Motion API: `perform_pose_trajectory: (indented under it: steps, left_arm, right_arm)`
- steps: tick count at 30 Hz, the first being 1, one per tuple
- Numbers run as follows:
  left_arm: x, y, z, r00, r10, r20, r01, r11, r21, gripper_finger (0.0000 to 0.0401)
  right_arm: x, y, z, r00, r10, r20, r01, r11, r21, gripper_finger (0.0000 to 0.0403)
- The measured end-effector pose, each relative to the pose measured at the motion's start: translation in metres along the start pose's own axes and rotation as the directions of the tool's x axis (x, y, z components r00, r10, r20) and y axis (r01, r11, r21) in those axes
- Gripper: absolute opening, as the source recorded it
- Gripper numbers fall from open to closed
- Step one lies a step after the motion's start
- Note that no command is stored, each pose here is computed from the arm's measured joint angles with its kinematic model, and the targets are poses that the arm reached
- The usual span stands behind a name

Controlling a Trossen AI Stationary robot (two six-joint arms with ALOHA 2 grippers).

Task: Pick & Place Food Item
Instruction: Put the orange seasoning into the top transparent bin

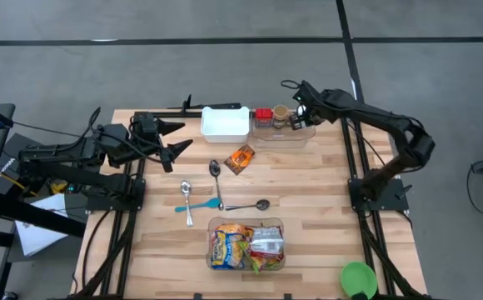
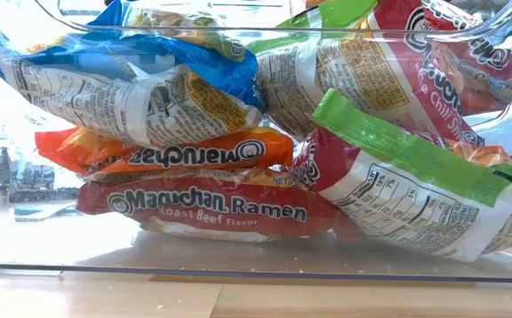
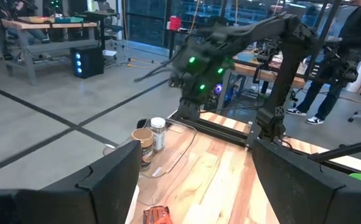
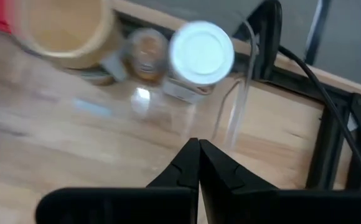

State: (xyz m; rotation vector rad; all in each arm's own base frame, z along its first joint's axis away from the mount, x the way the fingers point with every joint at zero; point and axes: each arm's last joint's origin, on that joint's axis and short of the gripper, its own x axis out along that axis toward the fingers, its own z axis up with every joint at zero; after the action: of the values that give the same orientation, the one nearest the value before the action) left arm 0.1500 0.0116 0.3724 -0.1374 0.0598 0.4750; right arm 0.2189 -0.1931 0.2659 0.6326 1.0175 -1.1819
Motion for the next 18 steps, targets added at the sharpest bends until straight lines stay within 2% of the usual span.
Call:
perform_pose_trajectory:
  steps: [4,7,10,13,18]
  left_arm:
    - [0.000,0.000,0.000,1.000,-0.017,-0.006,0.017,1.000,0.003,0.0300]
    - [0.000,-0.001,-0.002,0.999,-0.024,-0.022,0.024,1.000,0.012,0.0300]
    - [0.000,-0.001,-0.004,0.998,-0.037,-0.047,0.038,0.999,0.027,0.0300]
    - [0.000,-0.001,-0.005,0.998,-0.042,-0.056,0.044,0.999,0.031,0.0300]
    - [0.005,-0.004,-0.008,0.996,-0.046,-0.080,0.053,0.995,0.090,0.0300]
  right_arm:
    - [-0.035,0.003,-0.009,0.992,0.094,0.089,-0.094,0.996,-0.004,0.0000]
    - [-0.059,0.009,-0.018,0.964,0.231,0.131,-0.222,0.972,-0.080,0.0002]
    - [-0.080,0.018,-0.027,0.906,0.403,0.131,-0.379,0.909,-0.174,0.0007]
    - [-0.095,0.030,-0.035,0.827,0.553,0.100,-0.519,0.820,-0.243,0.0015]
    - [-0.105,0.051,-0.056,0.777,0.629,0.005,-0.599,0.742,-0.302,0.0050]
